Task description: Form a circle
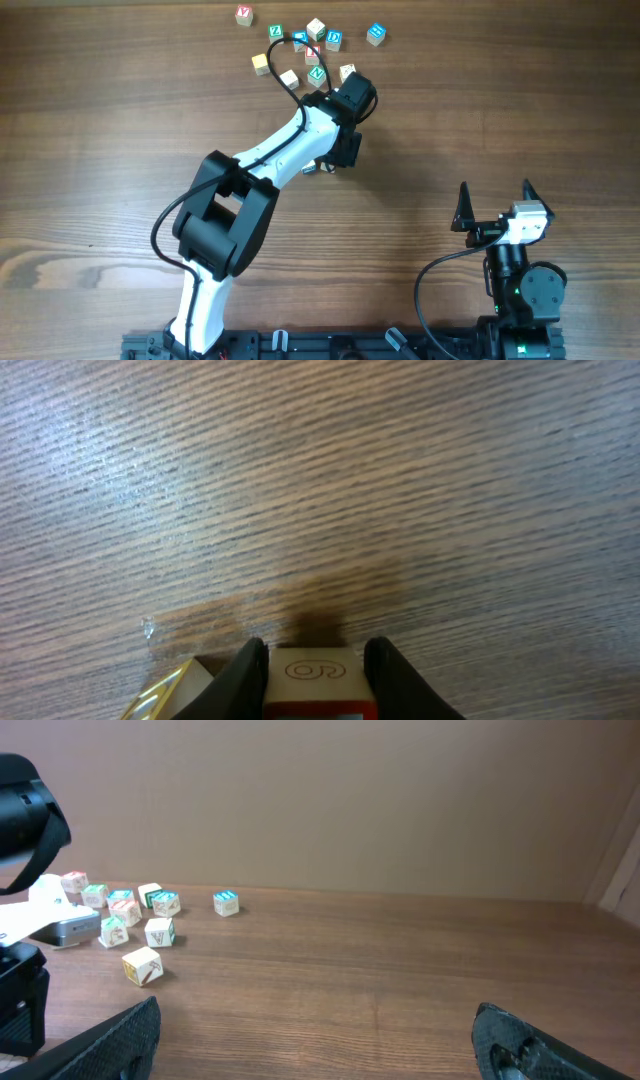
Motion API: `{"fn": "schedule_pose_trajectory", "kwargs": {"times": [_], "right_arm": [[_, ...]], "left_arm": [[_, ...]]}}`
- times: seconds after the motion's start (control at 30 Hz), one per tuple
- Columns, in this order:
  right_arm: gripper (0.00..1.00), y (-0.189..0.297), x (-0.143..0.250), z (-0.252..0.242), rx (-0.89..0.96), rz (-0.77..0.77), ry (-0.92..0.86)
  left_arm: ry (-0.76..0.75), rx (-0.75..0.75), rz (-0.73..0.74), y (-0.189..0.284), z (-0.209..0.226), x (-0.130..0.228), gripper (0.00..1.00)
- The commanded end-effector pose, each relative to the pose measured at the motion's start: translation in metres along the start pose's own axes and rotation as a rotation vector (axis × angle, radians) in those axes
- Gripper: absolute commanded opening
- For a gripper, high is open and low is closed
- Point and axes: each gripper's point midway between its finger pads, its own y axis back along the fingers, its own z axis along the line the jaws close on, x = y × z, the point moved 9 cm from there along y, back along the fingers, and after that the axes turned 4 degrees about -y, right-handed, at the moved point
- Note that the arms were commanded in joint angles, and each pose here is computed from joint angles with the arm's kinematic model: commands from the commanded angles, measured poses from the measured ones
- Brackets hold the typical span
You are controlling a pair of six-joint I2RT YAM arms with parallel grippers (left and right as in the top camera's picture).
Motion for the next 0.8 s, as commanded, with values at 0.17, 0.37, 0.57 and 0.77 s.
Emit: {"fn": "schedule_pose_trajectory", "kwargs": {"times": [0.17,0.37,0.57,0.77], "right_arm": [[1.00,0.0003,-0.0009,-0.0007,0.012,-0.007,0.005],[1.00,0.0003,-0.0009,-0.0006,0.012,-0.007,0.005],[1.00,0.0003,-0.0009,-0.0006,0.012,-0.007,0.005],[1.00,0.0003,-0.0009,-0.0007,0.012,-0.007,0.005]], "left_arm": [[0.004,-0.088,-0.044,0.0000,0.0099,-0.0005,0.33],[0.004,-0.088,-0.044,0.0000,0.0099,-0.0005,0.37],[0.006,-0.085,-0.058,0.0001,0.0094,-0.0027,0.35],[-0.051,-0.088,-0.048,0.0000,0.0097,-0.0016,0.31]]}}
